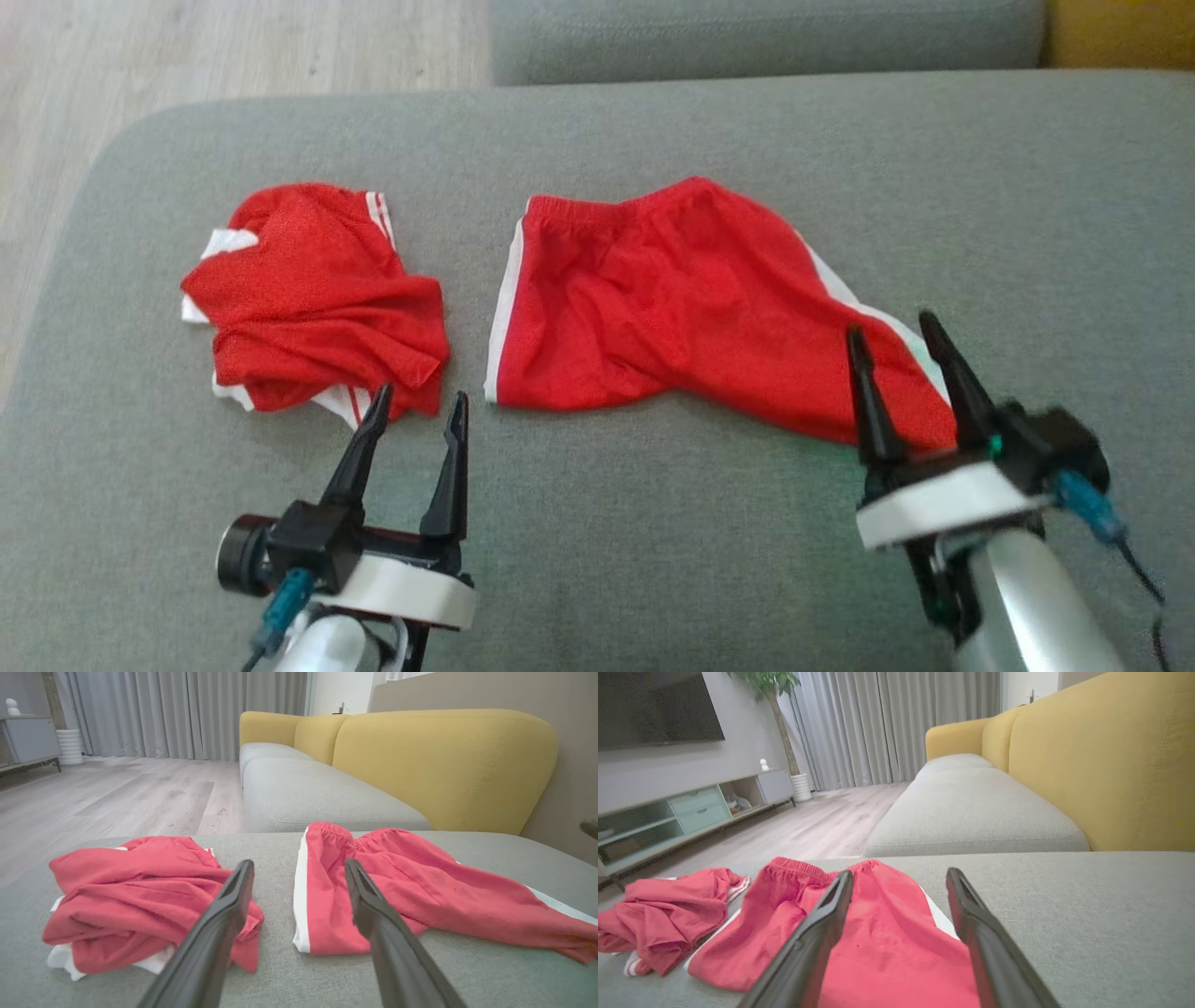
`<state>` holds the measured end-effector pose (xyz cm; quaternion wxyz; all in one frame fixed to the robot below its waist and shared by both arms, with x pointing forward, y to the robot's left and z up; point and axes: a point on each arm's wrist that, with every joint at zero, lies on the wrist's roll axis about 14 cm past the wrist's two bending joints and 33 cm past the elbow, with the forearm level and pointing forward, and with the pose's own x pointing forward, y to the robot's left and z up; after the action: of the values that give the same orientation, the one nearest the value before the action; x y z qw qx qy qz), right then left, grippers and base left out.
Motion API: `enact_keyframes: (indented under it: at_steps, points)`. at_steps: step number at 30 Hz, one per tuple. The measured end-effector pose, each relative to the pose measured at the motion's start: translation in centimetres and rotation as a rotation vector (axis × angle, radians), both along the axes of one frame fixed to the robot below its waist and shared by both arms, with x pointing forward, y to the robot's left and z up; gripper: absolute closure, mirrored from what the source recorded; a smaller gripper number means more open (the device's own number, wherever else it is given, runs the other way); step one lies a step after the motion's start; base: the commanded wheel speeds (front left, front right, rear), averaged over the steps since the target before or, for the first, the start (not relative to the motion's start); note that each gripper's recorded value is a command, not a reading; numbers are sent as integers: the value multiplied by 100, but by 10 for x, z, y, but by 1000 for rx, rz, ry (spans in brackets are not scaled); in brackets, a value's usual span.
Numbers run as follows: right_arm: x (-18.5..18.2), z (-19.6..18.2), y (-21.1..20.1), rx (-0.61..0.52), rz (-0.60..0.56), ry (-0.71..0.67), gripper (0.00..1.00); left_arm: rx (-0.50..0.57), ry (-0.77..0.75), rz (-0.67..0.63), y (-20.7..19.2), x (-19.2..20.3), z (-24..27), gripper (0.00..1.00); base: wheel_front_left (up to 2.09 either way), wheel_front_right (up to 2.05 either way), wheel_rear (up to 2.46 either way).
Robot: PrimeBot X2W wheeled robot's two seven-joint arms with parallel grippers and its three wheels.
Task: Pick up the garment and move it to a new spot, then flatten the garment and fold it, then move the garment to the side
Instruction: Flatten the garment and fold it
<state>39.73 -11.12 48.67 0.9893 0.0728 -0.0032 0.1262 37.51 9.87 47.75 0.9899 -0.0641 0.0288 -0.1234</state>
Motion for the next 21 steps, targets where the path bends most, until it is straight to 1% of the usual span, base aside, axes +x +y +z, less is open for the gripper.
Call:
enact_keyframes:
  at_steps: [2, 3, 4, 7, 10, 12, 16, 19, 21]
  points:
    - [14, -6, 3, -29, 12, 20, 0, -2, 13, 14, 4, 2, -5, 0, 0, 0, 0]
    - [33, -11, 6, -76, 27, 56, 0, -3, 24, 9, 4, 4, -9, 0, 0, 0, 0]
    - [44, -11, 8, -96, 32, 69, 0, -3, 28, 7, 4, 6, -11, 0, 0, 0, 0]
    - [76, -18, 9, -126, 32, 150, 0, -14, 39, 20, 5, 10, -15, 0, 0, 0, 0]
    - [97, -35, 13, -151, 46, 260, 0, -19, 47, 31, 9, 15, -18, 0, 0, 0, 0]
    - [105, -48, 20, -193, 69, 321, 0, -17, 59, 49, 15, 16, -22, 0, 0, 0, 0]
    - [110, -79, 32, -229, 107, 454, 0, -14, 86, 76, 24, 16, -31, 0, 0, 0, 0]
    - [110, -99, 35, -308, 144, 506, 0, -14, 94, 92, 30, 15, -35, 0, 0, 0, 0]
    - [110, -104, 34, -326, 150, 523, 0, -12, 96, 100, 33, 15, -35, 0, 0, 0, 0]
